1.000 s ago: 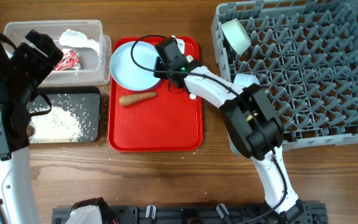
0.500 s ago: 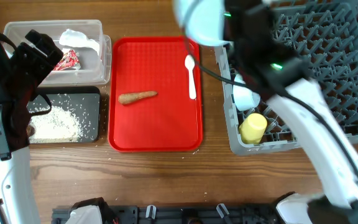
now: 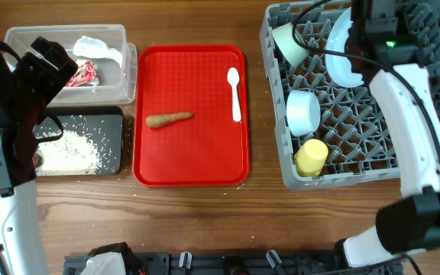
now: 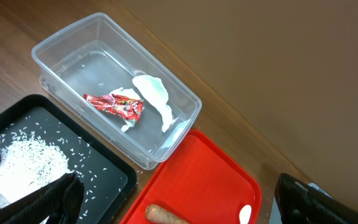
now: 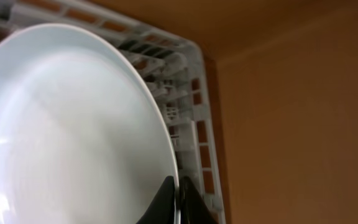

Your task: Sort waste into correct bins and load items into the dishwasher rack

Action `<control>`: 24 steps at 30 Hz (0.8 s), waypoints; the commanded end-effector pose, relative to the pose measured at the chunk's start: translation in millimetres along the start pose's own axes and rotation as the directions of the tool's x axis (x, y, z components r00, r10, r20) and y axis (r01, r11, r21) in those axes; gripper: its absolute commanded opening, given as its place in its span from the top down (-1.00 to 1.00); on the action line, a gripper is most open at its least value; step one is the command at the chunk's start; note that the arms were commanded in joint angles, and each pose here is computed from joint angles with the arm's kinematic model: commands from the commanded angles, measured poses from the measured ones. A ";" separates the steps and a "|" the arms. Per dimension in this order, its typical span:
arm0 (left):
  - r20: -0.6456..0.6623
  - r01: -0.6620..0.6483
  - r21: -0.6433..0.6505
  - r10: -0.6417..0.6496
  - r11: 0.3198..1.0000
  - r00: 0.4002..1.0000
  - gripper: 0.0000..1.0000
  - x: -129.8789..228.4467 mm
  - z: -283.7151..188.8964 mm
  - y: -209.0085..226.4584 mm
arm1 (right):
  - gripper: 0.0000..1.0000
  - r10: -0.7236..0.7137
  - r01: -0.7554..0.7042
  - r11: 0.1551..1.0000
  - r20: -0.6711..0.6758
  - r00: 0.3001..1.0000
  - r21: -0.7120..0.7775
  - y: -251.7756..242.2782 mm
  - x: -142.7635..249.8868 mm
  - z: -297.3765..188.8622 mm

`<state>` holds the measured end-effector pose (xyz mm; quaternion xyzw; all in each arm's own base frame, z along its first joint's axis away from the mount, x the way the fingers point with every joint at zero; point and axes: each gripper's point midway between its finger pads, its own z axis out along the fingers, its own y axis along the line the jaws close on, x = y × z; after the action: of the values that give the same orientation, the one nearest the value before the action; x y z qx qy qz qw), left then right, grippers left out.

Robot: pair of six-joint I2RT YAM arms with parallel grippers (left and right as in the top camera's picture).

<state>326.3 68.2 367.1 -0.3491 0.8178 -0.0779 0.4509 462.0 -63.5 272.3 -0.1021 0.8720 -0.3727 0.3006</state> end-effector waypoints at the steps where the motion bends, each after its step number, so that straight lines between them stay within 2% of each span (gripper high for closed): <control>1: 0.018 0.003 -0.010 -0.003 1.000 1.000 -1.00 -5.0 -1.6 2.1 | 0.91 -0.219 0.218 0.974 -0.016 0.976 -0.067 35.1 0.3 27.2; 6: 0.018 0.003 -0.010 -0.003 1.000 1.000 -1.00 -4.9 -1.6 2.2 | 0.91 -0.259 0.255 0.965 -0.080 0.963 -0.055 58.6 7.8 59.4; 7: 0.018 0.003 -0.010 -0.003 1.000 1.000 -1.00 -5.0 -1.6 2.1 | 0.77 -0.248 0.244 0.968 -0.076 0.966 -0.058 63.3 6.5 63.9; 8: 0.018 0.003 -0.010 -0.003 1.000 1.000 -1.00 -5.0 -1.6 2.1 | -0.17 -0.225 0.221 0.972 -0.062 0.972 -0.075 67.6 4.1 64.4; 9: 0.018 0.003 -0.010 -0.003 1.000 1.000 -1.00 -5.0 -1.6 2.2 | -0.99 -0.172 0.168 0.982 -0.042 0.984 -0.081 67.5 -0.9 62.7; 13: 0.019 0.004 -0.011 -0.003 1.000 1.000 -1.00 -5.1 -1.6 2.3 | -1.00 0.055 -0.048 0.989 0.052 0.997 -0.138 59.7 -23.9 37.6; 17: 0.018 0.003 -0.010 -0.003 1.000 1.000 -1.00 -5.0 -1.6 2.1 | -0.99 0.333 -0.249 0.888 0.166 0.928 -0.388 57.0 -57.8 -23.8; 19: 0.018 0.004 -0.010 -0.003 1.000 1.000 -1.00 -5.1 -1.6 2.2 | -1.00 0.473 -0.297 0.741 0.155 0.867 -0.602 68.7 -74.1 -63.4; 20: 0.019 0.004 -0.011 -0.003 1.000 1.000 -1.00 -5.1 -1.6 2.3 | -0.99 0.510 -0.248 0.623 0.145 0.848 -0.741 81.6 -82.8 -94.1; 22: 0.018 0.003 -0.010 -0.003 1.000 1.000 -1.00 -5.0 -1.6 2.2 | -0.98 0.539 -0.143 0.387 0.097 0.837 -0.911 105.7 -92.3 -140.9; 24: 0.019 0.004 -0.011 -0.003 1.000 1.000 -1.00 -5.1 -1.6 2.3 | -0.63 0.545 -0.165 0.263 0.005 0.838 -0.950 125.2 -94.6 -150.7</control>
<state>326.3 68.0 367.1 -0.3490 0.8179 -0.0780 0.4508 471.8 82.7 314.0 -0.0978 0.8724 0.0804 0.4721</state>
